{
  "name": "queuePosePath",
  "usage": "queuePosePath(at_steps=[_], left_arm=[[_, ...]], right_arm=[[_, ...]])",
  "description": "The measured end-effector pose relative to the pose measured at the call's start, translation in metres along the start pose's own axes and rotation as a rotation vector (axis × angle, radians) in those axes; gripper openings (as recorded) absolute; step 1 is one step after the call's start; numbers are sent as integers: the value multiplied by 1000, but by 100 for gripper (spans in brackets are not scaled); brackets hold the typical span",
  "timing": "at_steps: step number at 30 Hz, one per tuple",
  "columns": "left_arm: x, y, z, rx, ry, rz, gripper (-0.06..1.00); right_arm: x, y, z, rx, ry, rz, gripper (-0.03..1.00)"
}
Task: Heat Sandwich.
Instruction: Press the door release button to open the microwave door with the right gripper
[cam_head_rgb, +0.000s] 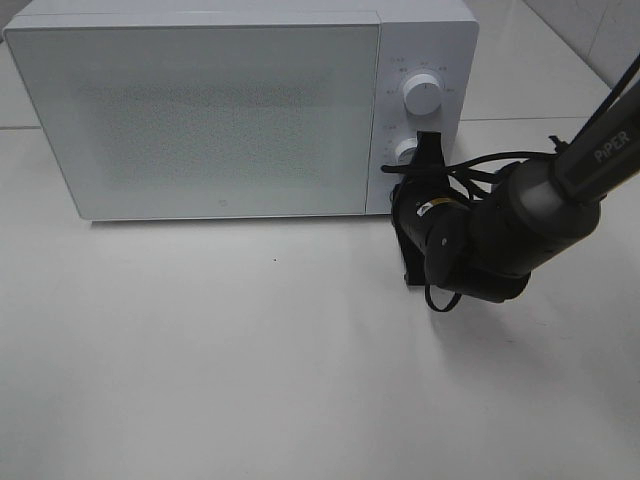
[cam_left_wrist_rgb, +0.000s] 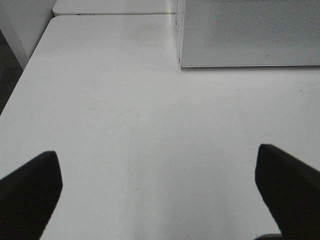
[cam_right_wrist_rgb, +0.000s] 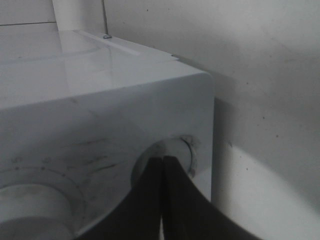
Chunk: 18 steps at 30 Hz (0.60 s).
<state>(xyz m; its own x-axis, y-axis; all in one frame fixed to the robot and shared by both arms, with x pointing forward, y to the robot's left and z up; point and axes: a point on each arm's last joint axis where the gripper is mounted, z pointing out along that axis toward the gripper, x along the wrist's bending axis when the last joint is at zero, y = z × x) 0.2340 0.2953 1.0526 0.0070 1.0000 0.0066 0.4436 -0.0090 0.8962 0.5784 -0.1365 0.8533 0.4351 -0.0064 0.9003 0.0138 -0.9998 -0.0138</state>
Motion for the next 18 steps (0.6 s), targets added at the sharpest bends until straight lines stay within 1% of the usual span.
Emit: queuePosePath(at_steps=[4,10,14,16,18], left_arm=[[0,0,0,0,0,0,99],[0,0,0,0,0,0,99],[0,0,0,0,0,0,99],[0,0,0,0,0,0,99],[0,0,0,0,0,0,99]], right_arm=[[1,1,0,-14,14,-6,1],[3,-1,6,-25,12,1,1],[7,-1,12,-27,-17,3,1],[9,0,16,-30,-43,-9,1],[11,-3,19,-21,-89,-13,1]])
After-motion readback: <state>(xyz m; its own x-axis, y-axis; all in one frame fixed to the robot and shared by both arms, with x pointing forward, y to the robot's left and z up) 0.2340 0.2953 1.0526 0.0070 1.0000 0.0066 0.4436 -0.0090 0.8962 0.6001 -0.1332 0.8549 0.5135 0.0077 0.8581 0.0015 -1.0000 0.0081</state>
